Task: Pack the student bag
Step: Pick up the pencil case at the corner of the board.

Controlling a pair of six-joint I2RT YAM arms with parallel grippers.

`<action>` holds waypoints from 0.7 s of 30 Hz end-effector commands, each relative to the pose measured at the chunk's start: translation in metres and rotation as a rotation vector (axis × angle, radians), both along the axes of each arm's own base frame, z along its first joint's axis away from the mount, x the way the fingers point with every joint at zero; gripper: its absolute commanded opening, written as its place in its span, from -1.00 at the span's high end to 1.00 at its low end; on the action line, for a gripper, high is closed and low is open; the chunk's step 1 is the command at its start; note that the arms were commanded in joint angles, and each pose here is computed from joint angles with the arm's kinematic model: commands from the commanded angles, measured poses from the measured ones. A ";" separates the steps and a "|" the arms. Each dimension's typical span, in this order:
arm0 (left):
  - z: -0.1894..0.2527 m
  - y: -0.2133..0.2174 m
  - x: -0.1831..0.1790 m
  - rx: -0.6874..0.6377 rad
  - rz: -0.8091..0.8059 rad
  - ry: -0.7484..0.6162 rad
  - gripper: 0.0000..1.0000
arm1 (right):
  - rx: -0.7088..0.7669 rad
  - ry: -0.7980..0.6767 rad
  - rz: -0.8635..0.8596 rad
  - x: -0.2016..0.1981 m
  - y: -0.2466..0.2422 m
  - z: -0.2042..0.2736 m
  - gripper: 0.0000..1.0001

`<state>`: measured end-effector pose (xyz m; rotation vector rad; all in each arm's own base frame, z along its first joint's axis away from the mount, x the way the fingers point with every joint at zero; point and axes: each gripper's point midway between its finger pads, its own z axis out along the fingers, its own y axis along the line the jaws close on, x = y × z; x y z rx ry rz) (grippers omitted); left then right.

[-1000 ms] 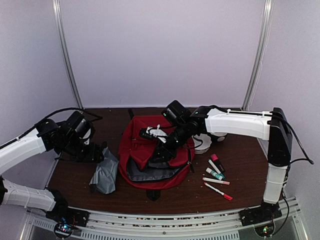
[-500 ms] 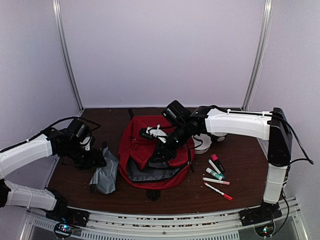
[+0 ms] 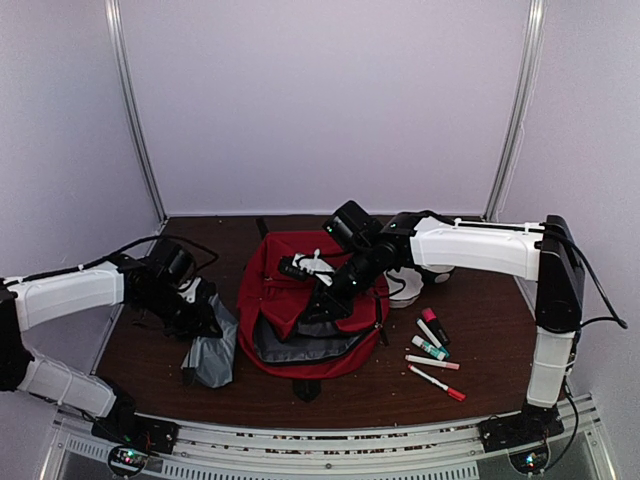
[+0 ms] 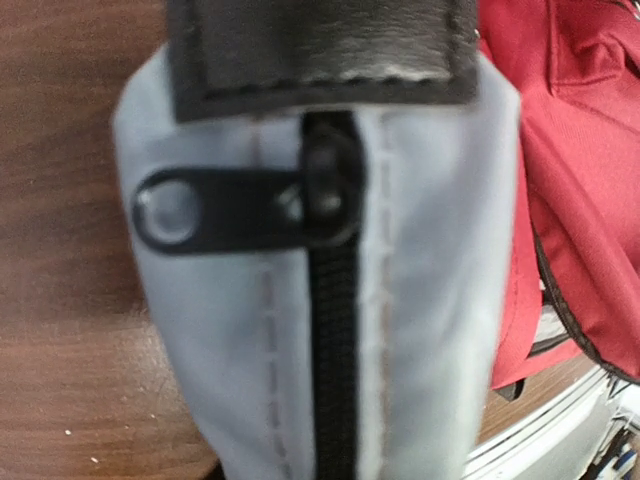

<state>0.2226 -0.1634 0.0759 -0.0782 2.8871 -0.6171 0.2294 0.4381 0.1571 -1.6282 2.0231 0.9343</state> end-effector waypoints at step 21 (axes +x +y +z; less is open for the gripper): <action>0.190 -0.072 -0.009 -0.401 -0.088 -0.444 1.00 | 0.137 -0.150 -0.212 0.050 0.020 0.108 1.00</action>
